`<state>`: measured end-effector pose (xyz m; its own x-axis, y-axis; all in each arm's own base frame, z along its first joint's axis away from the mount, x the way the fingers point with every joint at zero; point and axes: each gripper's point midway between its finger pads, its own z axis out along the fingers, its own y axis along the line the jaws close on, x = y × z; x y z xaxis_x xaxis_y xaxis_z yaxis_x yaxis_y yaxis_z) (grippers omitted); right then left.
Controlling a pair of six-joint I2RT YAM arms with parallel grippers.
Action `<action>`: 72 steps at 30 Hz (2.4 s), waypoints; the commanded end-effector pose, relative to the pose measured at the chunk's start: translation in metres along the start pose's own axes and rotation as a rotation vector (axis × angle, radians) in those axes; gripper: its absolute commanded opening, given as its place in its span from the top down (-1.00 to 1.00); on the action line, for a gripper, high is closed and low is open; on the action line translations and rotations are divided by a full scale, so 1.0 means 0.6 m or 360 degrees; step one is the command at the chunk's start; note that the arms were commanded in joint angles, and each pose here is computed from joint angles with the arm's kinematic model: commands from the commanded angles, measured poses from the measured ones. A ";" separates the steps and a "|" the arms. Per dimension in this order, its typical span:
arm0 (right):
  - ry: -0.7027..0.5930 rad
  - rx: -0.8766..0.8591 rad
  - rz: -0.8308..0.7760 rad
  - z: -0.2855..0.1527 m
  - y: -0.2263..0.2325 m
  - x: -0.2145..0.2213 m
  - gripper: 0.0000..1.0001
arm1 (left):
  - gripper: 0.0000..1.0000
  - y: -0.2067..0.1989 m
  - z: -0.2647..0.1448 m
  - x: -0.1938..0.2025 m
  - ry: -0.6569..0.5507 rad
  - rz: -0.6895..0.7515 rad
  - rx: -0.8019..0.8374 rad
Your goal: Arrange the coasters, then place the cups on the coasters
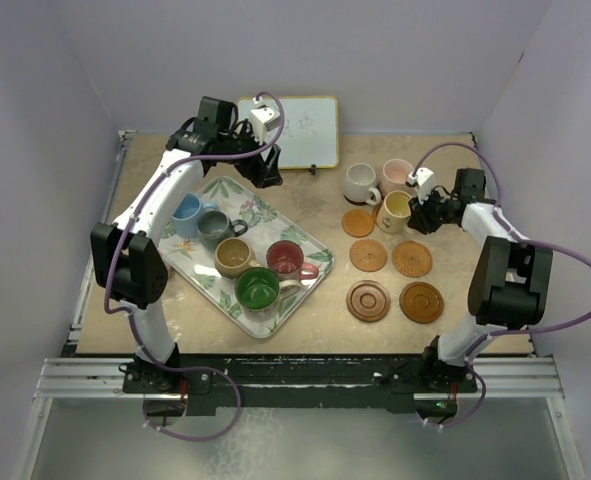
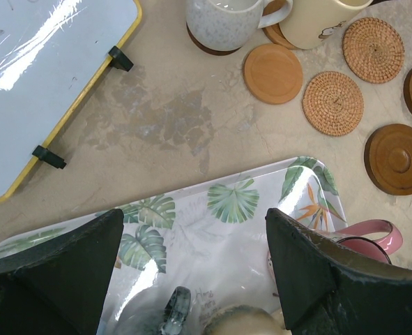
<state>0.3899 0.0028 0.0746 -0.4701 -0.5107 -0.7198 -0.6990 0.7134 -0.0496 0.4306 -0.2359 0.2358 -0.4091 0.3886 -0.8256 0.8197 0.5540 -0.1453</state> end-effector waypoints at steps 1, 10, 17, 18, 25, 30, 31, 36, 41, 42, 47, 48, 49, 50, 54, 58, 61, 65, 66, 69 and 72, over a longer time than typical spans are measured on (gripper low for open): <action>0.0003 0.0060 -0.0039 -0.007 -0.024 -0.020 0.41 | -0.60 -0.003 -0.013 -0.015 -0.0044 0.0068 0.0009; 0.0044 0.0103 -0.0017 -0.003 -0.041 -0.017 0.29 | -0.60 -0.001 -0.012 -0.014 -0.0043 0.0070 0.0006; 0.0036 0.0101 -0.0011 -0.001 -0.045 -0.021 0.48 | -0.60 -0.001 -0.011 -0.013 -0.0040 0.0071 0.0008; 0.0031 0.0086 -0.0013 -0.002 -0.042 -0.022 0.58 | -0.60 -0.001 -0.011 -0.012 -0.0038 0.0069 0.0008; -0.0019 0.0047 -0.0025 -0.017 -0.027 -0.040 1.00 | -0.60 0.000 -0.011 -0.012 -0.0034 0.0078 0.0000; -0.0101 0.0076 -0.0086 -0.037 -0.025 -0.068 1.00 | -0.60 0.001 -0.011 -0.009 -0.0027 0.0076 0.0001; -0.0121 0.0090 -0.0100 -0.041 -0.026 -0.074 1.00 | -0.60 0.000 -0.011 -0.009 -0.0027 0.0078 0.0002; -0.0222 0.0189 -0.0156 -0.053 -0.044 -0.106 1.00 | -0.60 0.001 -0.010 -0.008 -0.0024 0.0074 0.0004; -0.0250 0.0220 -0.0166 -0.049 -0.058 -0.117 1.00 | -0.60 0.000 -0.010 -0.008 -0.0025 0.0077 0.0005; -0.0246 0.0220 -0.0165 -0.046 -0.060 -0.117 1.00 | -0.60 0.000 -0.010 -0.008 -0.0025 0.0075 0.0006; -0.0213 0.0205 -0.0179 -0.030 -0.060 -0.118 1.00 | -0.60 0.000 -0.011 -0.011 -0.0031 0.0079 0.0005; -0.0206 0.0203 -0.0184 -0.027 -0.059 -0.118 1.00 | -0.60 0.000 -0.010 -0.010 -0.0029 0.0080 0.0004; -0.0199 0.0196 -0.0185 -0.022 -0.057 -0.117 1.00 | -0.60 0.000 -0.011 -0.010 -0.0028 0.0080 0.0004; -0.0194 0.0192 -0.0190 -0.019 -0.056 -0.118 1.00 | -0.61 0.001 -0.011 -0.010 -0.0028 0.0080 0.0003; -0.0170 0.0192 -0.0195 -0.008 -0.054 -0.118 1.00 | -0.60 0.000 -0.011 -0.009 -0.0026 0.0079 0.0004; -0.0085 0.0204 -0.0204 0.000 -0.055 -0.102 1.00 | -0.61 0.000 -0.010 -0.008 -0.0024 0.0080 0.0005; 0.0009 0.0167 -0.0195 0.000 -0.045 -0.077 1.00 | -0.61 0.000 -0.009 -0.007 -0.0021 0.0081 0.0006; 0.0095 0.0150 -0.0214 -0.006 -0.035 -0.054 1.00 | -0.61 0.000 -0.008 -0.006 -0.0021 0.0080 0.0011; 0.0118 0.0156 -0.0228 -0.008 -0.036 -0.050 1.00 | -0.61 0.000 -0.008 -0.005 -0.0018 0.0077 0.0013; 0.0178 0.0144 -0.0232 -0.013 -0.032 -0.037 1.00 | -0.61 0.000 -0.008 -0.006 -0.0022 0.0079 0.0013; 0.0242 0.0093 -0.0211 -0.017 -0.023 -0.026 1.00 | -0.61 0.000 -0.008 -0.007 -0.0025 0.0079 0.0015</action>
<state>0.4043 0.0021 0.0728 -0.4687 -0.6241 -0.6251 -0.7170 0.6821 -0.1434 0.4281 -0.2342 0.2317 -0.4054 0.4075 -0.8183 0.8267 0.5455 -0.1379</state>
